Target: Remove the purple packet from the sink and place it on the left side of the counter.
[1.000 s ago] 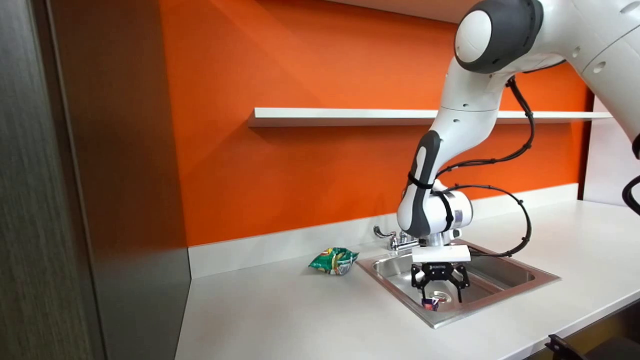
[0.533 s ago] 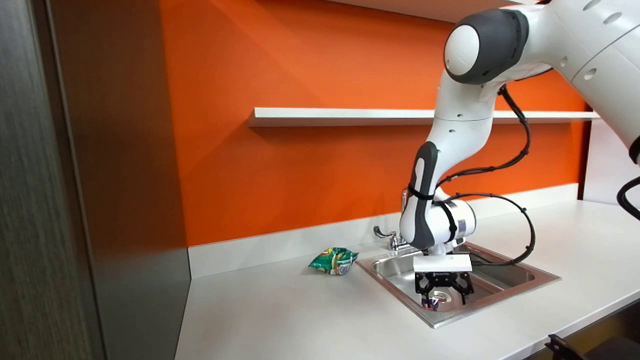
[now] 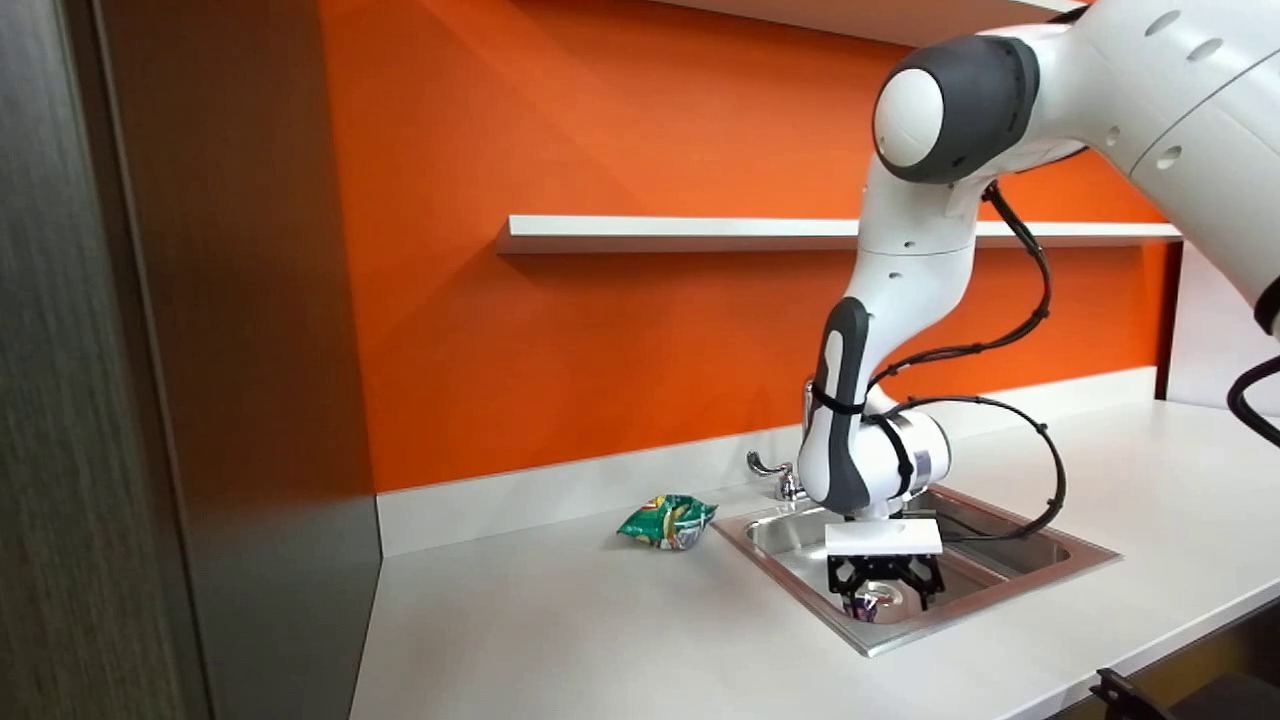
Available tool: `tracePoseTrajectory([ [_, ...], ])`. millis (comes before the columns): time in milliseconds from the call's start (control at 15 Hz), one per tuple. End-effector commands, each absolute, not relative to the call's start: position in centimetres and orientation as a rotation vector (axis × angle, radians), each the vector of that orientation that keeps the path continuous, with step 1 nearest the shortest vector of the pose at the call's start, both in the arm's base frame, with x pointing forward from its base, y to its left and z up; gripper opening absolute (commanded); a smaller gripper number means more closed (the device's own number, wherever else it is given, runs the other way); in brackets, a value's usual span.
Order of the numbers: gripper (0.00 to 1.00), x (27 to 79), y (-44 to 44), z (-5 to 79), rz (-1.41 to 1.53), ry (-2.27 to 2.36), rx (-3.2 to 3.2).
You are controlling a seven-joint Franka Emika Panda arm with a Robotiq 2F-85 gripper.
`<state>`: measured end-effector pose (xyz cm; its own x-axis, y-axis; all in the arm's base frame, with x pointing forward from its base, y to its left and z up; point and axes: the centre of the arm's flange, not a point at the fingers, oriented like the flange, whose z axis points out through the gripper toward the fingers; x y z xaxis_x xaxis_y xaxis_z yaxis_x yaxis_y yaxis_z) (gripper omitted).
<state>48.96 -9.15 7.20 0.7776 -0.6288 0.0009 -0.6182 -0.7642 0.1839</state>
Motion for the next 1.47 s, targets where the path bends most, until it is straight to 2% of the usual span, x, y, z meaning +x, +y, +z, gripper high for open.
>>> tracePoseTrajectory([
  [0, 1.0, 49.4, -8.8, 7.1, -0.05, -1.002, 2.778],
  [1400, 1.0, 51.2, -6.8, 5.4, -0.054, -0.932, 2.817],
])
